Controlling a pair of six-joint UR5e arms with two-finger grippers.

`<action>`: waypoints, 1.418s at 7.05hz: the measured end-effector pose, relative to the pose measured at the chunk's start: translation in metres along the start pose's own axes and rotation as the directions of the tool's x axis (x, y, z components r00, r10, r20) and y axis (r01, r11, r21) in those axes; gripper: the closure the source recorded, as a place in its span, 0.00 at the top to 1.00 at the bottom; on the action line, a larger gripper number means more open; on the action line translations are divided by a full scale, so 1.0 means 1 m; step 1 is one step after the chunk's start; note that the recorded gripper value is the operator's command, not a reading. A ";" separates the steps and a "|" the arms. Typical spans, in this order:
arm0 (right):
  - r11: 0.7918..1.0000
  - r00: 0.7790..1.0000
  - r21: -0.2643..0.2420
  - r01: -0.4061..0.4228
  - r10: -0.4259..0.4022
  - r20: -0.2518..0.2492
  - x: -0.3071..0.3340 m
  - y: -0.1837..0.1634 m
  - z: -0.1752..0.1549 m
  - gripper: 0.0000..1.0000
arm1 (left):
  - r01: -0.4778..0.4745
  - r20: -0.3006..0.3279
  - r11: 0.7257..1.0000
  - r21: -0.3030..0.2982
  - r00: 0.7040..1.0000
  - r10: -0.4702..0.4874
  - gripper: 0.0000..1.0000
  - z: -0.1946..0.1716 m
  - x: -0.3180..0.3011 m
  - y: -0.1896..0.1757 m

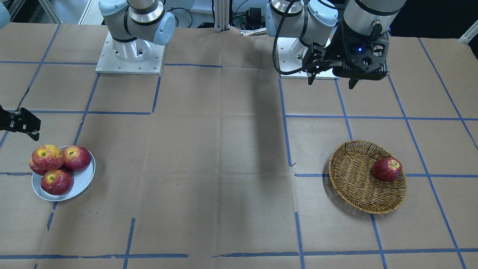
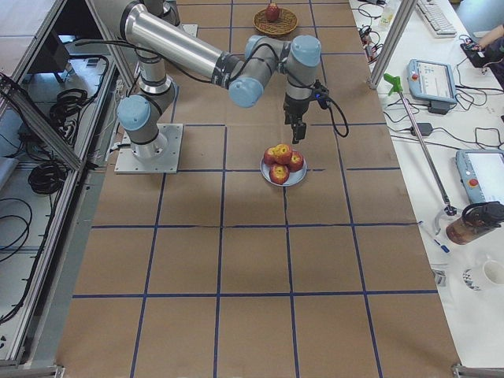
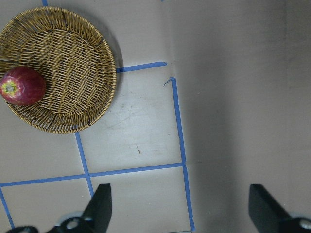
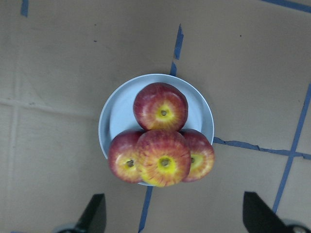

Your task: Transfer apple from basket to plate

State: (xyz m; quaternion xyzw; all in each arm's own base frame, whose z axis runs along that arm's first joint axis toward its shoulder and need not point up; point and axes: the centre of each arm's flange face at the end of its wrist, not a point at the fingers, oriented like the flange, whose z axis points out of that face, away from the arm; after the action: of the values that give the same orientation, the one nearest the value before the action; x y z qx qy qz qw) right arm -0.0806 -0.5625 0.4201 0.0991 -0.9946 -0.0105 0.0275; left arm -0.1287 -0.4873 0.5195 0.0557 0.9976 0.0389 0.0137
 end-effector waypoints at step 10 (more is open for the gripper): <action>0.995 0.997 -0.085 -0.061 0.065 0.042 -0.222 0.022 -0.087 1.00 | -0.001 -0.006 0.999 0.051 1.000 0.001 0.99 -0.020 0.003 0.015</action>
State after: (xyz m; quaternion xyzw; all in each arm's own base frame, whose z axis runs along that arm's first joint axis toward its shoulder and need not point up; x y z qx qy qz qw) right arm 0.1378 -0.4985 0.4961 0.0662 -0.9963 -0.0533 0.0097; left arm -0.1307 -0.4740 0.5409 0.0564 0.9983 0.0133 0.0093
